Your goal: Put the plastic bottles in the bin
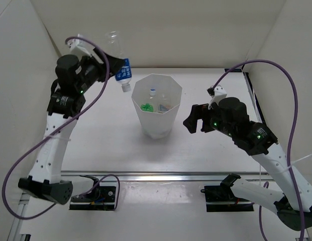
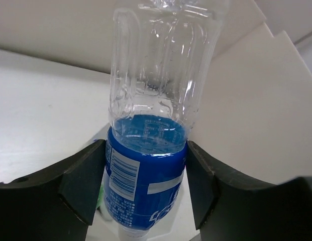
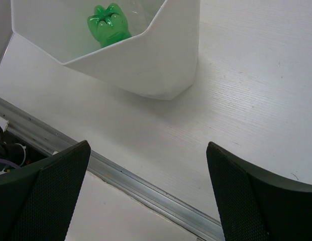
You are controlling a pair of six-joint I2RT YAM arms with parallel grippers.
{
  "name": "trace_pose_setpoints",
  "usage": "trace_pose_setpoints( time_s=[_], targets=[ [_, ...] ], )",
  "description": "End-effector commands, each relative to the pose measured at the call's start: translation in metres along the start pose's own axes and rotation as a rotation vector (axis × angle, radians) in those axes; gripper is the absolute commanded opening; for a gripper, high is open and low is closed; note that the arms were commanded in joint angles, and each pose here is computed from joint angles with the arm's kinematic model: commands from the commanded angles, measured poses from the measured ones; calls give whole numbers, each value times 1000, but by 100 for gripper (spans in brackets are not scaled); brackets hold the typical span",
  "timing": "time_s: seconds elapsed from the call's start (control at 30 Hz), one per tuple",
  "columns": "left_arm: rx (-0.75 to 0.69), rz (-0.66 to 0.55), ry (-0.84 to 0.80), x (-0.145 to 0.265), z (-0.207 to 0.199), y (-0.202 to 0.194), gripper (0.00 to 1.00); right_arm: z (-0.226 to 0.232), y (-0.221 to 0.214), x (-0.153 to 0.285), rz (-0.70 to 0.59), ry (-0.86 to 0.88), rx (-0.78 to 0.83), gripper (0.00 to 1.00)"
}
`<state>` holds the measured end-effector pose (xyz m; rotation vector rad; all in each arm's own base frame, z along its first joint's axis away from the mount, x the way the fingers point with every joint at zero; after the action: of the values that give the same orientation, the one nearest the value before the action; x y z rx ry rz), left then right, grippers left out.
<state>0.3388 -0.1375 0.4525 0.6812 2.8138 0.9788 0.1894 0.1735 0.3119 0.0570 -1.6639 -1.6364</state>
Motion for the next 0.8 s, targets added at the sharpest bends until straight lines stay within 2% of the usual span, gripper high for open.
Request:
trace_pose_setpoints(
  time_s=[0.0,0.03,0.07,0.17,0.23,0.27,0.3,0.4,0.47,0.5,0.53,0.57,0.6,0.63,0.7,0.77],
  targets=[
    [-35,104,-5,-37,-13,-24,73,-3,12,-1,-59,-15,1,100],
    [-48,145,-32,-44,-24,-39,74,-4,12,-1,-61,-24,0,100],
    [-58,177,-12,-63,-17,-51,76,-4,14,-2,-70,-22,0,100],
    [-80,250,7,-83,-14,-84,81,-7,12,-4,-64,-43,0,100],
    [-91,251,40,-81,-11,-86,86,-9,12,-4,-67,-57,0,100],
    [-107,230,26,-73,-19,-81,89,-12,10,-3,-60,-70,0,100],
    [-127,163,31,-60,-25,-66,100,-14,12,-1,-62,-87,-14,100],
    [-210,13,24,-23,-44,-32,100,-32,6,4,-56,-212,-65,100],
    [-264,-35,89,-6,-27,-26,100,-41,0,6,-38,-280,-122,100],
    [-259,-172,159,22,-21,0,100,-45,0,9,-35,-303,-125,100],
    [-270,-192,267,28,13,-9,100,-45,2,9,-8,-294,-107,100],
    [-210,-260,339,42,31,-7,100,-41,1,8,31,-275,-88,100],
    [-162,-416,425,80,49,15,100,-40,-10,-1,133,-257,-58,100],
    [-162,-408,533,87,92,-6,100,-33,-12,-5,179,-201,-27,100],
    [-141,-507,623,121,123,-3,100,-10,-16,-15,275,-38,20,100],
    [-169,-499,741,134,161,-18,100,2,-17,-20,315,34,19,100]
  ],
)
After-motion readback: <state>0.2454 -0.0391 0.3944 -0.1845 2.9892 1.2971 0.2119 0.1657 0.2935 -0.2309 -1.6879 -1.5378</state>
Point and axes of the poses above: each gripper's point midway between its finger pads, its own x axis back along the fingers, its own z axis along the line the jaws close on, y = z × x, the point moved 2 cm from there along x, back along the fingers, and after that the axes turned 11 degrees about x, right-handed, at the moved point
